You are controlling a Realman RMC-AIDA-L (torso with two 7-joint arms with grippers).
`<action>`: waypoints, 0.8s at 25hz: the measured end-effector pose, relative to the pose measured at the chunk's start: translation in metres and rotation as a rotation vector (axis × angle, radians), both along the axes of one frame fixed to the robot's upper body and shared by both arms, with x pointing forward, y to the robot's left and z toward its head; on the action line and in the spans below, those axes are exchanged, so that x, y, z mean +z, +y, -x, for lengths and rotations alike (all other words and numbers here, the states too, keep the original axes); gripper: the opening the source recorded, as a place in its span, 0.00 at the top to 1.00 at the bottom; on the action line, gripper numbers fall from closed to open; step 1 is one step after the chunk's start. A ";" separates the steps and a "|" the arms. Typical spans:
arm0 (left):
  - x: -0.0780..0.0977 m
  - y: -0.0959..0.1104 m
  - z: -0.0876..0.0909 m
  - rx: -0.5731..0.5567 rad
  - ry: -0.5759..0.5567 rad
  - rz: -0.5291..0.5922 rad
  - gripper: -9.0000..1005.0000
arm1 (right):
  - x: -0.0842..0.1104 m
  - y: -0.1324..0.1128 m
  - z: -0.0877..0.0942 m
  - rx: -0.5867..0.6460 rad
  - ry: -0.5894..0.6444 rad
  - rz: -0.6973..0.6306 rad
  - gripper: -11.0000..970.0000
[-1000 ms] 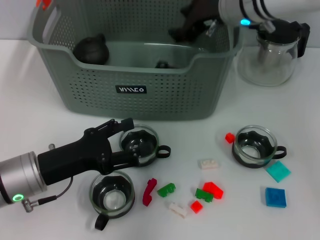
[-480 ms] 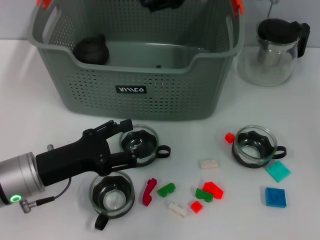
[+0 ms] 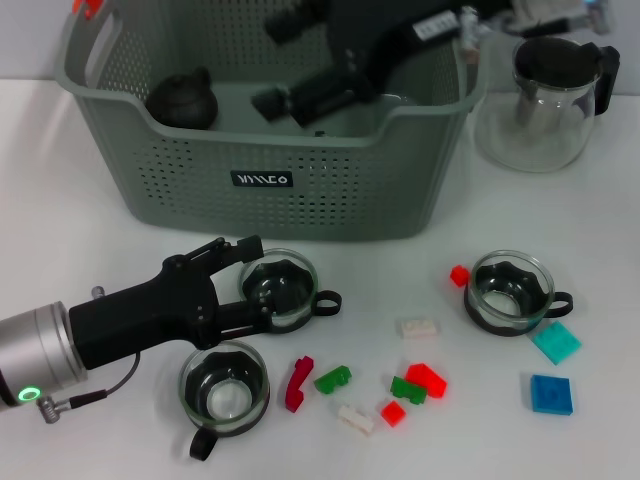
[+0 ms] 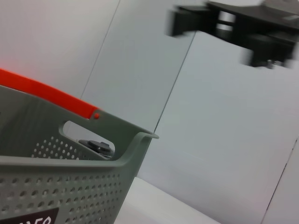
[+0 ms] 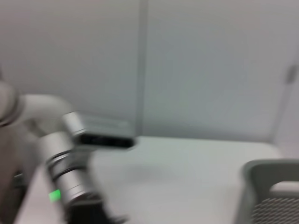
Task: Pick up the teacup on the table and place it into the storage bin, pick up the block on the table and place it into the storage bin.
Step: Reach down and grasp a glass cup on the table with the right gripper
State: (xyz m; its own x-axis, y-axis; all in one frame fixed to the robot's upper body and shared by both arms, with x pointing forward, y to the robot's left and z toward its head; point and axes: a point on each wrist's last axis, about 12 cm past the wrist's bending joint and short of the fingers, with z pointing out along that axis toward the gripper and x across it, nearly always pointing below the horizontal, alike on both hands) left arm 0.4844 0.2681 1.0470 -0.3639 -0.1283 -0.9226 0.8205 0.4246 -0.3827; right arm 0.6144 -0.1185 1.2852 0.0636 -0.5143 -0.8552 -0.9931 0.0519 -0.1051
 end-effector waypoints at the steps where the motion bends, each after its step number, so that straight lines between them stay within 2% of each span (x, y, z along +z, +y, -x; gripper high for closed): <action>1: 0.000 0.000 0.000 0.000 0.000 -0.001 0.06 | 0.000 -0.005 0.005 0.024 0.013 0.009 0.16; 6: 0.000 0.000 0.000 -0.001 0.000 -0.004 0.06 | -0.009 -0.031 0.021 0.068 0.091 0.132 0.16; 14: -0.001 0.000 0.000 -0.005 0.000 -0.011 0.06 | -0.040 -0.074 0.034 -0.038 0.244 0.324 0.16; 20: -0.001 0.000 0.000 -0.008 0.000 -0.016 0.05 | -0.067 -0.088 0.036 -0.110 0.320 0.433 0.17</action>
